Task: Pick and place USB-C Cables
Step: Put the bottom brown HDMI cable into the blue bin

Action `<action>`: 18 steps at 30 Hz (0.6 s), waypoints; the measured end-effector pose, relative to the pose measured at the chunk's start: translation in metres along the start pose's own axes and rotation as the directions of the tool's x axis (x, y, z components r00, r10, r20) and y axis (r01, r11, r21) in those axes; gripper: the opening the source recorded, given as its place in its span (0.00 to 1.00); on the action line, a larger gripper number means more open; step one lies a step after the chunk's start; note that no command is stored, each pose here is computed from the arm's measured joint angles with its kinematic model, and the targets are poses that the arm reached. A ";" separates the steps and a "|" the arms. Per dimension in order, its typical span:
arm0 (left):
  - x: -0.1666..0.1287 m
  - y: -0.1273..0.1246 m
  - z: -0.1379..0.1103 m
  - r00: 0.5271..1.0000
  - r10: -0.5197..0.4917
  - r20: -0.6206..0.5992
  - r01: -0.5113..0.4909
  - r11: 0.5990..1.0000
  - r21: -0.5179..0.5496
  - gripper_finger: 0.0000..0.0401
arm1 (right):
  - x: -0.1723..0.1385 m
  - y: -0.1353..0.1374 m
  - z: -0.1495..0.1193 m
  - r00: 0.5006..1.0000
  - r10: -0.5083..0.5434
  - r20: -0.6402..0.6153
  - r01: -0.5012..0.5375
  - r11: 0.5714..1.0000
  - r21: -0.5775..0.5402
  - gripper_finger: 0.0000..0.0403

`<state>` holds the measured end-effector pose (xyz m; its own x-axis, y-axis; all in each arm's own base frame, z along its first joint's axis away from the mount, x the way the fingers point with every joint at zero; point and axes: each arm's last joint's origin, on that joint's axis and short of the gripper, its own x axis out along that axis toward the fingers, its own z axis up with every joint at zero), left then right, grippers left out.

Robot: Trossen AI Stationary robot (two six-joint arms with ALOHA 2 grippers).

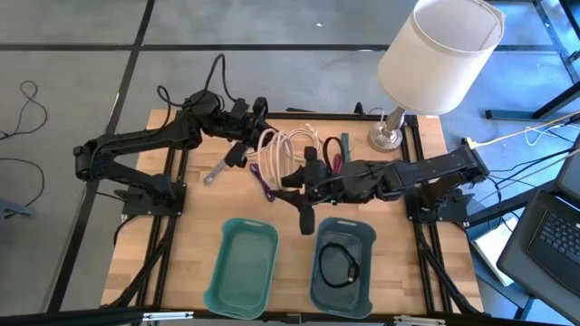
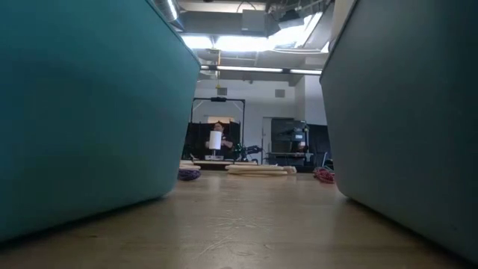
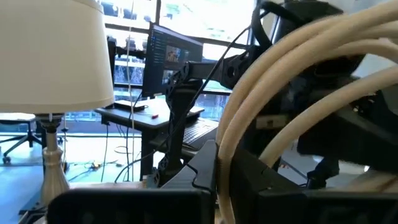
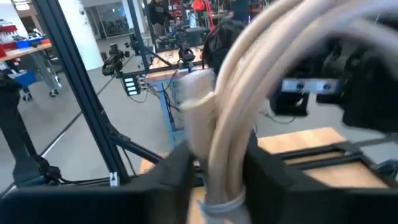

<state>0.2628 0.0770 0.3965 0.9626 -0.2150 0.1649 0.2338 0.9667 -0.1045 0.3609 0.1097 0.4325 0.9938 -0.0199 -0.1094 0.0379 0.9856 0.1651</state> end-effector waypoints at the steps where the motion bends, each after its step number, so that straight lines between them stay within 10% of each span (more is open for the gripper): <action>1: 0.000 0.000 0.000 1.000 -0.001 0.001 0.001 1.000 0.001 0.07 | -0.001 0.000 0.001 1.000 0.002 0.004 -0.002 1.000 -0.008 0.16; 18: -0.034 -0.016 0.005 0.984 0.049 -0.169 -0.057 0.998 -0.040 0.34 | -0.095 -0.007 0.013 0.945 -0.268 -0.186 0.276 0.961 0.015 0.16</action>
<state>0.2261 0.0696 0.3975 0.9822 -0.1878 -0.0085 0.1843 0.9710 -0.1526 0.2679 0.1029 0.4542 0.9097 -0.2522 -0.3298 0.3124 0.9390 0.1436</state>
